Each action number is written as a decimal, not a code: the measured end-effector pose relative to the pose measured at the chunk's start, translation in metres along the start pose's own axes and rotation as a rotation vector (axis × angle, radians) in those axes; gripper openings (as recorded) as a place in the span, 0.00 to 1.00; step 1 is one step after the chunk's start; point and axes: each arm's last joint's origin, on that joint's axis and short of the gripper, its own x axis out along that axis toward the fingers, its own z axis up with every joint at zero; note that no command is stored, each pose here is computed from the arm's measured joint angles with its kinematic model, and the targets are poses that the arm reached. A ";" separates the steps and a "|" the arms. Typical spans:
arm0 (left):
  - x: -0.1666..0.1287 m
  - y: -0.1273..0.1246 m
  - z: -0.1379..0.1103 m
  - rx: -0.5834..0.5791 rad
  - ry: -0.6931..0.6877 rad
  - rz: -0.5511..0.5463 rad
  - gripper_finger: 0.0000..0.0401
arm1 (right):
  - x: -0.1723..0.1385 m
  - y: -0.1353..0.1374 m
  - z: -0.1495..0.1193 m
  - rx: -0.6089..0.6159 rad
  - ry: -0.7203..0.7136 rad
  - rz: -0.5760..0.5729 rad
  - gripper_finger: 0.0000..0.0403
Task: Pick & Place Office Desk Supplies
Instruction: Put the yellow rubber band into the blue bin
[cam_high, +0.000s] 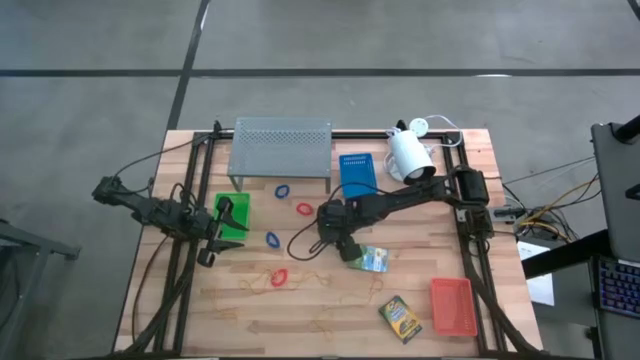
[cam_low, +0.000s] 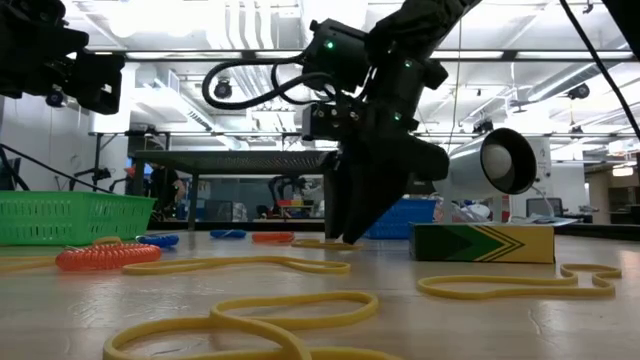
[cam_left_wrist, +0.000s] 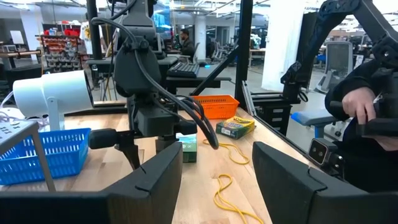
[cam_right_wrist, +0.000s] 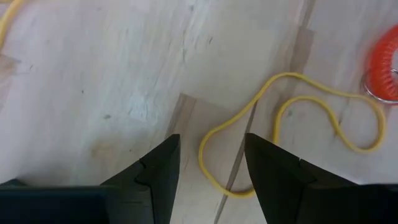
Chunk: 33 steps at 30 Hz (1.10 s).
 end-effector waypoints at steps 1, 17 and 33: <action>0.000 0.000 0.000 0.000 0.000 0.000 0.50 | 0.000 0.000 -0.001 0.000 0.002 0.001 0.44; 0.000 0.000 0.000 0.000 0.000 0.000 0.50 | 0.006 0.003 -0.010 0.052 0.014 0.019 0.39; 0.000 0.000 0.000 0.000 0.000 0.000 0.50 | 0.009 0.004 -0.014 0.047 -0.007 0.036 0.27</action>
